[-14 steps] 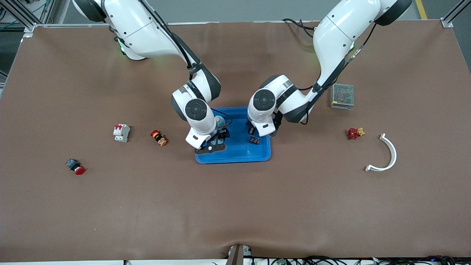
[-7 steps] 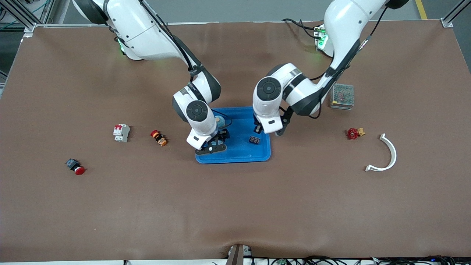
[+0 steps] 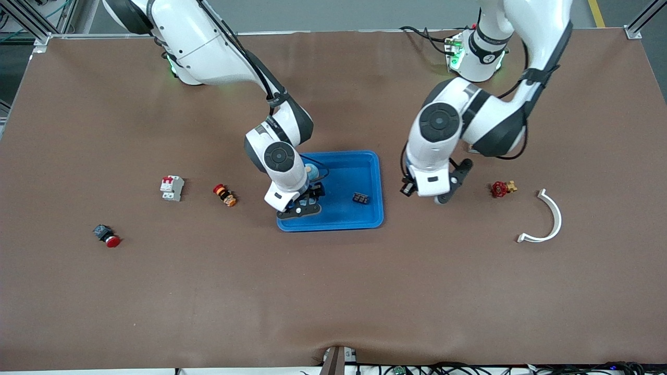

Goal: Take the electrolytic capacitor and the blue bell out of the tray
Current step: 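Lift the capacitor with the left gripper while the right gripper lifts the bell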

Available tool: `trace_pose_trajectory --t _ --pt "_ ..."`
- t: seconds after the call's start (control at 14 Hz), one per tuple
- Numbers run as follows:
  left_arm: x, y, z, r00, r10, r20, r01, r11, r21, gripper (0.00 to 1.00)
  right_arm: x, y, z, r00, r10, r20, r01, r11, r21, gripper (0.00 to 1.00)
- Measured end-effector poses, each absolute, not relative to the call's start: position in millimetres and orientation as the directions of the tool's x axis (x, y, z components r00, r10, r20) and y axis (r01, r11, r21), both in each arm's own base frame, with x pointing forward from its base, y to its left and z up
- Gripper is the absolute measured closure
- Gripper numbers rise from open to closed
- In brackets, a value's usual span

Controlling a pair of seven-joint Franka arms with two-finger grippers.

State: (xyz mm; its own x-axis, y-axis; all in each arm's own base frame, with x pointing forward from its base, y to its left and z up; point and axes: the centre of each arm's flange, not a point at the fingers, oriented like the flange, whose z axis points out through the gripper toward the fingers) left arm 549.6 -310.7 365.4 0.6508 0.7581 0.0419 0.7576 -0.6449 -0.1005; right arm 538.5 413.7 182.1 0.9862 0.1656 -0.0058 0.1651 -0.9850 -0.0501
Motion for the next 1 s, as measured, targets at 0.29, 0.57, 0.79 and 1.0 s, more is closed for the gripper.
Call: trace_pose_trajectory --t 0.29,0.57,0.79,1.0 --pt "560.4 -252.0 383.2 0.756 0.654 0.029 0.65 -0.745 -0.152 0.71 538.5 413.9 182.2 0.986 0.166 -0.005 0.165 -0.985 -0.05 0.26" --pt "560.3 -211.0 376.0 0.801 0.599 0.002 0.588 -0.786 -0.19 0.71 538.8 414.1 182.6 0.986 0.166 -0.004 0.165 -0.985 -0.051 0.32" --pt "561.2 -183.3 362.8 0.819 0.573 -0.03 0.554 -0.804 -0.216 0.71 540.9 412.8 183.6 0.987 0.163 -0.001 0.162 -0.985 -0.05 0.32" --pt "565.7 -156.0 360.5 0.827 0.56 -0.046 0.539 -0.813 -0.221 0.71 549.1 407.0 192.2 0.988 0.151 -0.01 0.151 -0.988 -0.037 0.32"
